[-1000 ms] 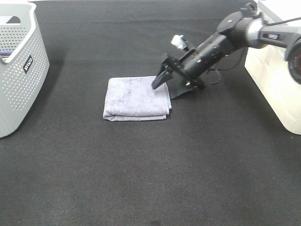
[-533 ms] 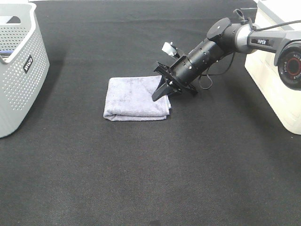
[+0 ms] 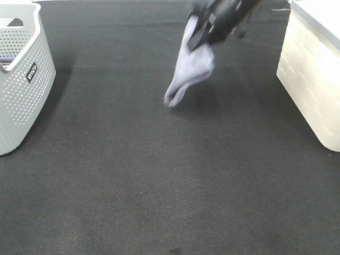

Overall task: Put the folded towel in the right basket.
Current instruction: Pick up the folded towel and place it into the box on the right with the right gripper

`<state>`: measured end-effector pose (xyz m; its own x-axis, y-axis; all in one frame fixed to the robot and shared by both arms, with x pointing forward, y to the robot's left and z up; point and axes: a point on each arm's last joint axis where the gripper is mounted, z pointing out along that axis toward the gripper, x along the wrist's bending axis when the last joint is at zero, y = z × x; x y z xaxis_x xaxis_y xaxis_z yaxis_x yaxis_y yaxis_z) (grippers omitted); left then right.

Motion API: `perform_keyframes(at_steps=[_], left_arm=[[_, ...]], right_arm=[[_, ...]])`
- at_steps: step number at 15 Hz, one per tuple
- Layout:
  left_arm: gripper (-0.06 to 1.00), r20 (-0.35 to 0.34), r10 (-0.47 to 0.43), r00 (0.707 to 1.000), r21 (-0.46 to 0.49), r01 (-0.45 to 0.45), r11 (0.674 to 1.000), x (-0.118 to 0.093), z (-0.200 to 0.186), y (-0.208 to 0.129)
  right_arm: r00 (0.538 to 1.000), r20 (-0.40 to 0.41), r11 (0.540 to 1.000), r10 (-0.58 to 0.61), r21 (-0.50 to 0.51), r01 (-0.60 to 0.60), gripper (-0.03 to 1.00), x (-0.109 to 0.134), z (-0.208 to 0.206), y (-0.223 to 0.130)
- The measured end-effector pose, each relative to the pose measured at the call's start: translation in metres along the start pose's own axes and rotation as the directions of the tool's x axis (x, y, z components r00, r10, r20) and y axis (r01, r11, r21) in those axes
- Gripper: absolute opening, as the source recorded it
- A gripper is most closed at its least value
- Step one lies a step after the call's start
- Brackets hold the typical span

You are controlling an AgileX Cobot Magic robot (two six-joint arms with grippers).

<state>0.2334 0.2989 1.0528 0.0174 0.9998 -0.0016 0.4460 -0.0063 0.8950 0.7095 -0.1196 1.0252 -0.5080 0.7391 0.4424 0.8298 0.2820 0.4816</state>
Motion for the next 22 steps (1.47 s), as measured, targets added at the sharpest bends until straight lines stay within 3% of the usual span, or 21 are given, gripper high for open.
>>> perform_keyframes(at_steps=[2,4,8,12,16,19,21,22], left_arm=[[0.97,0.0,0.0,1.0,0.0,0.0,1.0,0.0,0.0,0.0],[0.97,0.0,0.0,1.0,0.0,0.0,1.0,0.0,0.0,0.0],[0.97,0.0,0.0,1.0,0.0,0.0,1.0,0.0,0.0,0.0],[0.97,0.0,0.0,1.0,0.0,0.0,1.0,0.0,0.0,0.0],[0.97,0.0,0.0,1.0,0.0,0.0,1.0,0.0,0.0,0.0],[0.97,0.0,0.0,1.0,0.0,0.0,1.0,0.0,0.0,0.0],[0.97,0.0,0.0,1.0,0.0,0.0,1.0,0.0,0.0,0.0],[0.97,0.0,0.0,1.0,0.0,0.0,1.0,0.0,0.0,0.0]], right_arm=[[0.985,0.155,0.994,-0.074,-0.07,0.085,0.06,0.022,-0.063,0.01],[0.97,0.24,0.987,-0.045,-0.137,0.08,0.06,0.024,-0.111,0.011],[0.924,0.369,0.961,0.103,-0.277,0.004,0.06,-0.015,-0.212,-0.003],[0.834,0.437,0.901,0.338,-0.405,-0.154,0.06,-0.078,-0.281,-0.035],[0.777,0.433,0.855,0.457,-0.455,-0.249,0.06,-0.116,-0.289,-0.048],[0.762,0.415,0.855,0.496,-0.384,-0.347,0.1,-0.152,-0.254,-0.053],[0.727,0.432,0.843,0.534,-0.334,-0.421,0.25,-0.175,-0.232,-0.061],[0.704,0.452,0.837,0.547,-0.305,-0.454,0.41,-0.187,-0.222,-0.066]])
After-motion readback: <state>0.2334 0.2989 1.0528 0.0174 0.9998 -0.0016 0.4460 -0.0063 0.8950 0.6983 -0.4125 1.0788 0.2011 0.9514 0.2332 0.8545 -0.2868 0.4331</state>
